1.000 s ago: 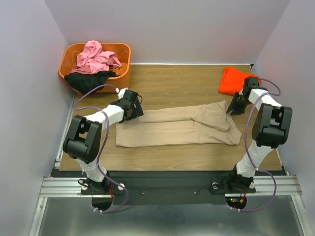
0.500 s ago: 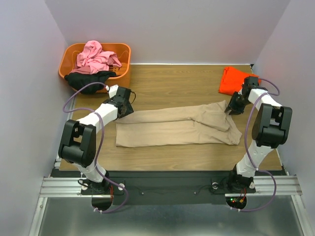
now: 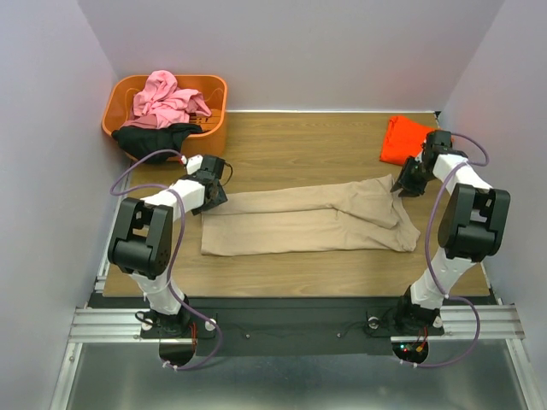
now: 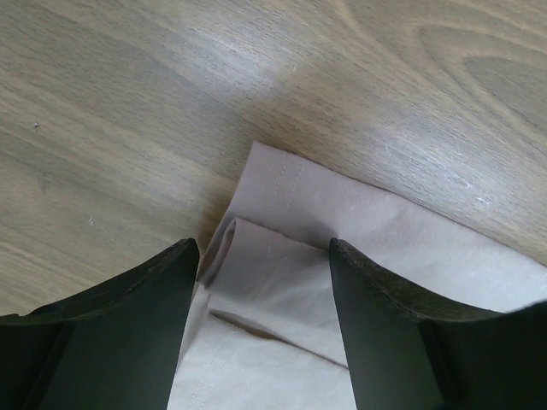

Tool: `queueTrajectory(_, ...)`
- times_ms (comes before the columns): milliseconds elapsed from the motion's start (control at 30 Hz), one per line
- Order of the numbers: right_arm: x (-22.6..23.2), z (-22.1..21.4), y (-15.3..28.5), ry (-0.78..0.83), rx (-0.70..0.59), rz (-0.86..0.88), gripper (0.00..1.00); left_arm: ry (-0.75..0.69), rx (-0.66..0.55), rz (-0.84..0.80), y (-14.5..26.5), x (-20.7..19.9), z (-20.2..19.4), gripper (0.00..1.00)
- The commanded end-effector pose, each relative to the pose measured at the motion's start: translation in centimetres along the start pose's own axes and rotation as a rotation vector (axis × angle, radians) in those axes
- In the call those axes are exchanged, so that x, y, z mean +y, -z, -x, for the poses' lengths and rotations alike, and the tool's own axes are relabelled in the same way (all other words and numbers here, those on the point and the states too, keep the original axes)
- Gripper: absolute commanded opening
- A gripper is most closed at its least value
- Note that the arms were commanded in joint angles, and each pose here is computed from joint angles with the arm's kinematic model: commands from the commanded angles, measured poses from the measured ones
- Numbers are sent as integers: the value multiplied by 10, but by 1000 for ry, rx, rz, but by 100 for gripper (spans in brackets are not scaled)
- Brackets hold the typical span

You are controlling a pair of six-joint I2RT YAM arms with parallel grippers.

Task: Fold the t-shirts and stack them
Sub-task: Fold the tshirt

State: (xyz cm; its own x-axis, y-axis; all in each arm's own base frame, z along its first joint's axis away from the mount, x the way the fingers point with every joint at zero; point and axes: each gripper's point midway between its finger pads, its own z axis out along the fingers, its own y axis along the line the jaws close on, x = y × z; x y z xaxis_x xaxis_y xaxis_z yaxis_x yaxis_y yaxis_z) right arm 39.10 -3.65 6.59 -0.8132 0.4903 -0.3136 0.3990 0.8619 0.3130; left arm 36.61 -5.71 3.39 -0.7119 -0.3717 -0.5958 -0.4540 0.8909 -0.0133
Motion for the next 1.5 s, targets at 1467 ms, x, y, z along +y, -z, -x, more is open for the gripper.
queueTrajectory(1467,133,-53,-40,351,147,224,20,24,-64,4,13,10,17,64)
